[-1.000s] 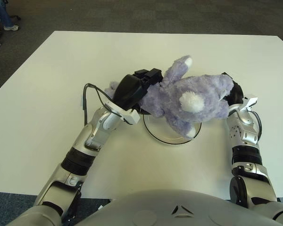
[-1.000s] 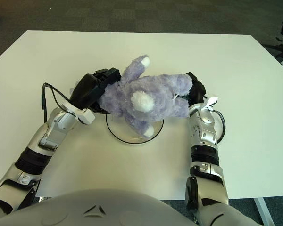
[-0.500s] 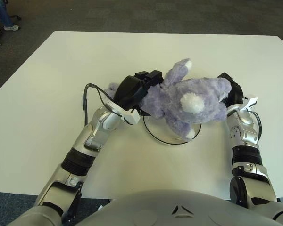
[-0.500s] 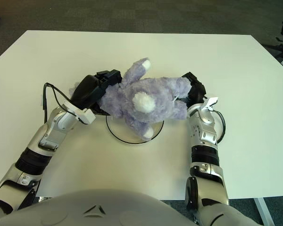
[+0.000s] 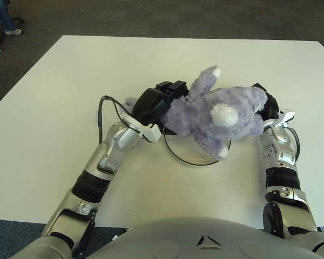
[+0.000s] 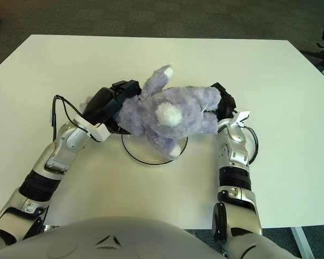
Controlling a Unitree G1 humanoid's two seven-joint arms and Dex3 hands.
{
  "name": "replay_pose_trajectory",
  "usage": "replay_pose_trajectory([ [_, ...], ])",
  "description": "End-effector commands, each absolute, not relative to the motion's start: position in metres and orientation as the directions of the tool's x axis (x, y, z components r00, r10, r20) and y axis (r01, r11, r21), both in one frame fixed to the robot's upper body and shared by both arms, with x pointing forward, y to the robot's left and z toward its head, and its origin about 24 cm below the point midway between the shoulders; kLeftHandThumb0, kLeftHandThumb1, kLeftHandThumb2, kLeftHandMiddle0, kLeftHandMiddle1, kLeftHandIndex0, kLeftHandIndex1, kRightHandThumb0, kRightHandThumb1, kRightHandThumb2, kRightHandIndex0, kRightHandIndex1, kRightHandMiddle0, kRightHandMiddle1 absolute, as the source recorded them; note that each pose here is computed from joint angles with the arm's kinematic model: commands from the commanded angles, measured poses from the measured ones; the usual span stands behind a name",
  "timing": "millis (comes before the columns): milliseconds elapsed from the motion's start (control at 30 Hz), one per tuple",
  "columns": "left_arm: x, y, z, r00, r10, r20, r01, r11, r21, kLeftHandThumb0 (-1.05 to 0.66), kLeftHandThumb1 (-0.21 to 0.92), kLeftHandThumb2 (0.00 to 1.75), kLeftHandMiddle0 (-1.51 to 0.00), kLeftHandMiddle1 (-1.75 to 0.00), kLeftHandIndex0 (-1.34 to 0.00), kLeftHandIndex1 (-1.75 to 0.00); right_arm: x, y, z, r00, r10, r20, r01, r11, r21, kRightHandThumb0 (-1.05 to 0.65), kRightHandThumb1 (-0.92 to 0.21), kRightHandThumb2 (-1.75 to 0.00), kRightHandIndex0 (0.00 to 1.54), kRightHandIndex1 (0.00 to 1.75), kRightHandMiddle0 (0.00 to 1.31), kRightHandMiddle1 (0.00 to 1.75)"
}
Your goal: Put the doll into the plate.
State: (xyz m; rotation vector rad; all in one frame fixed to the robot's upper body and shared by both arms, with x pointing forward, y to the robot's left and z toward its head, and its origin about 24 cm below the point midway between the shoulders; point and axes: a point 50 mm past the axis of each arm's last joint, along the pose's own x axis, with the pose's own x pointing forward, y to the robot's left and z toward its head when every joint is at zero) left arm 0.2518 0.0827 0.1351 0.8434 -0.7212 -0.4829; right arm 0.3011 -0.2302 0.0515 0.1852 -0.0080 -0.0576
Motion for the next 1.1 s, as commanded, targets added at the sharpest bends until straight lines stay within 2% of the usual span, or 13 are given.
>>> replay_pose_trajectory([
  [0, 0.2507, 0.0847, 0.1362, 0.661, -0.649, 0.376, 0.093, 0.568, 0.818, 0.15, 0.45, 1.08, -0.46, -1.74, -0.08, -1.34, 0.2891, -0.2273, 0.0222, 0.989, -0.053, -0.135, 0.080, 0.976, 0.203, -0.45, -0.43, -1.17, 1.13, 1.75, 0.52, 1.75],
  [33, 0.2505, 0.0846, 0.1361, 0.660, -0.652, 0.374, 0.093, 0.564, 0.820, -0.17, 0.50, 0.93, -0.42, -1.75, -0.06, -1.29, 0.2891, -0.2274, 0.0223, 0.990, -0.053, -0.134, 0.079, 0.976, 0.202, -0.45, -0.43, -1.17, 1.13, 1.75, 0.52, 1.75],
  [100, 0.2504, 0.0845, 0.1359, 0.659, -0.654, 0.371, 0.094, 0.561, 0.823, -0.45, 0.56, 0.76, -0.36, -1.75, -0.03, -1.20, 0.2891, -0.2274, 0.0223, 0.990, -0.052, -0.134, 0.078, 0.977, 0.200, -0.45, -0.43, -1.17, 1.13, 1.75, 0.52, 1.75],
  [200, 0.2499, 0.0841, 0.1356, 0.658, -0.658, 0.366, 0.097, 0.555, 0.826, -0.68, 0.63, 0.62, -0.29, -1.75, -0.01, -1.07, 0.2892, -0.2275, 0.0224, 0.990, -0.052, -0.134, 0.078, 0.977, 0.198, -0.45, -0.43, -1.17, 1.13, 1.75, 0.52, 1.75],
  [300, 0.2495, 0.0836, 0.1357, 0.657, -0.666, 0.352, 0.106, 0.544, 0.832, -0.74, 0.67, 0.57, -0.26, -1.65, 0.00, -1.01, 0.2893, -0.2276, 0.0225, 0.990, -0.052, -0.134, 0.078, 0.977, 0.198, -0.45, -0.43, -1.17, 1.13, 1.75, 0.53, 1.75],
  [467, 0.2491, 0.0833, 0.1362, 0.659, -0.679, 0.323, 0.125, 0.522, 0.843, -0.82, 0.78, 0.44, -0.26, -1.24, 0.00, -0.87, 0.2896, -0.2279, 0.0227, 0.990, -0.051, -0.134, 0.077, 0.977, 0.197, -0.45, -0.43, -1.18, 1.14, 1.75, 0.53, 1.75],
  [700, 0.2482, 0.0835, 0.1369, 0.666, -0.694, 0.275, 0.162, 0.494, 0.854, -0.86, 0.86, 0.33, -0.27, -0.89, 0.00, -0.74, 0.2895, -0.2278, 0.0228, 0.990, -0.051, -0.131, 0.077, 0.977, 0.201, -0.45, -0.42, -1.18, 1.14, 1.75, 0.53, 1.75],
  [1067, 0.2463, 0.0830, 0.1391, 0.668, -0.700, 0.254, 0.166, 0.473, 0.866, -0.88, 0.90, 0.25, -0.24, -0.71, 0.00, -0.66, 0.2894, -0.2282, 0.0231, 0.988, -0.057, -0.141, 0.084, 0.977, 0.195, -0.45, -0.42, -1.18, 1.15, 1.75, 0.53, 1.75],
])
